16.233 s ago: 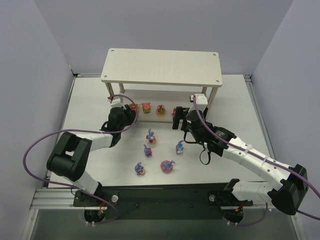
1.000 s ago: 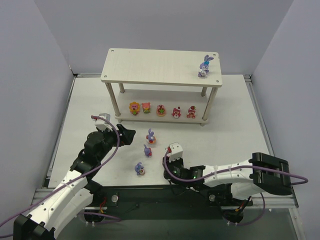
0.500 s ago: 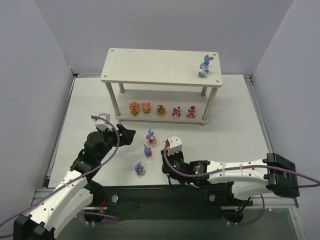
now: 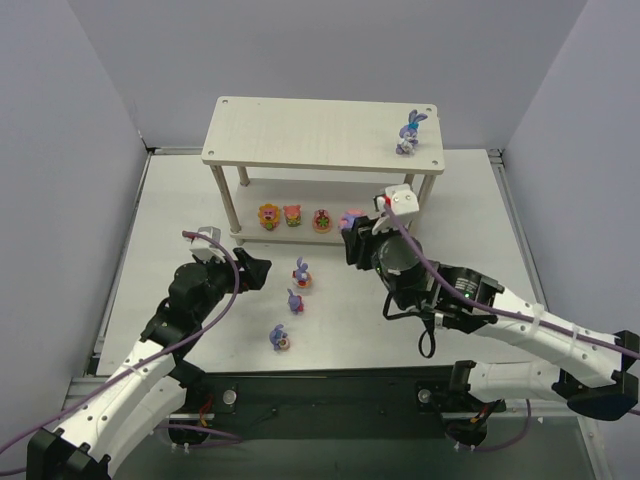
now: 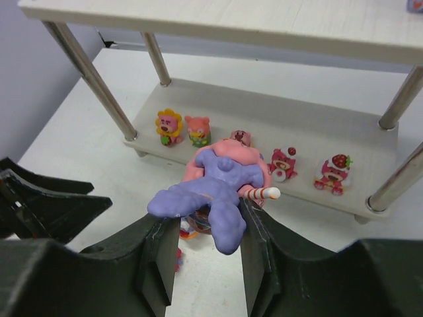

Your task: Place and organize the plastic toys onto the shelf

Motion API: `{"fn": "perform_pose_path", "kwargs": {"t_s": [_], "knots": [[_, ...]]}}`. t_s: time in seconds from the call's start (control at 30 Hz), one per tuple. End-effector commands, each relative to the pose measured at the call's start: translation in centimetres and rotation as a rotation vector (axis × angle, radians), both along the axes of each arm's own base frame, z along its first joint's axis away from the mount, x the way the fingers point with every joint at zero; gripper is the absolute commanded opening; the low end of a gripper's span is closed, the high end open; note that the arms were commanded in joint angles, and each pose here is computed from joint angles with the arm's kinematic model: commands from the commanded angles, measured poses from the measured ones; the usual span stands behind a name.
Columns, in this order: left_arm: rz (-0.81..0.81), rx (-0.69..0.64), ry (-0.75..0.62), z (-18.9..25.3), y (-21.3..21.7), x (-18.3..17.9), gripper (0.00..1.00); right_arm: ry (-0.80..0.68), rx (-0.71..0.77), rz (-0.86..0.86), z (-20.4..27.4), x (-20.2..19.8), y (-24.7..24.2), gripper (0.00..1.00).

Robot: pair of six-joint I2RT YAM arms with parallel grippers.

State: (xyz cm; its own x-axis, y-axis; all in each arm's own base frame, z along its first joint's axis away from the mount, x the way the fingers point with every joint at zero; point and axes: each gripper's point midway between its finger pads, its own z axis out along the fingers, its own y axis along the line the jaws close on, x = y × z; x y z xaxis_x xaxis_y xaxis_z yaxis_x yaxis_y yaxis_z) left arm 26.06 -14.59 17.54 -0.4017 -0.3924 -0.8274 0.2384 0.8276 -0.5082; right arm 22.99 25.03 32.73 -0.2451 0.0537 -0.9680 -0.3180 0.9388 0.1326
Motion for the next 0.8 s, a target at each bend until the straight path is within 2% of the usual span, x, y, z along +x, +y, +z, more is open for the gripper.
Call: {"fn": "perform_pose_path", "kwargs": {"t_s": [0.0, 0.13, 0.27, 0.5, 0.77], "knots": [[0.005, -0.016, -0.034, 1.4, -0.2, 0.4, 0.97, -0.02, -0.058, -0.013, 2.6, 0.8, -1.8, 0.0], [-0.016, -0.029, -0.033, 1.3, -0.7, 0.5, 0.97, -0.058, 0.006, -0.044, 6.1, 1.7, -2.8, 0.0], [-0.024, -0.035, -0.033, 1.4, -1.0, 0.6, 0.97, -0.11, 0.087, 0.013, 8.9, 1.9, -1.8, 0.0], [-0.007, -0.033, -0.046, 1.8, -0.4, 0.2, 0.97, -0.135, 0.067, -0.018, 12.1, 4.5, -1.4, 0.0], [-0.001, -0.024, -0.045, 1.7, -0.2, 0.2, 0.97, -0.116, 0.048, -0.067, 12.5, 8.1, -1.7, 0.0]]}}
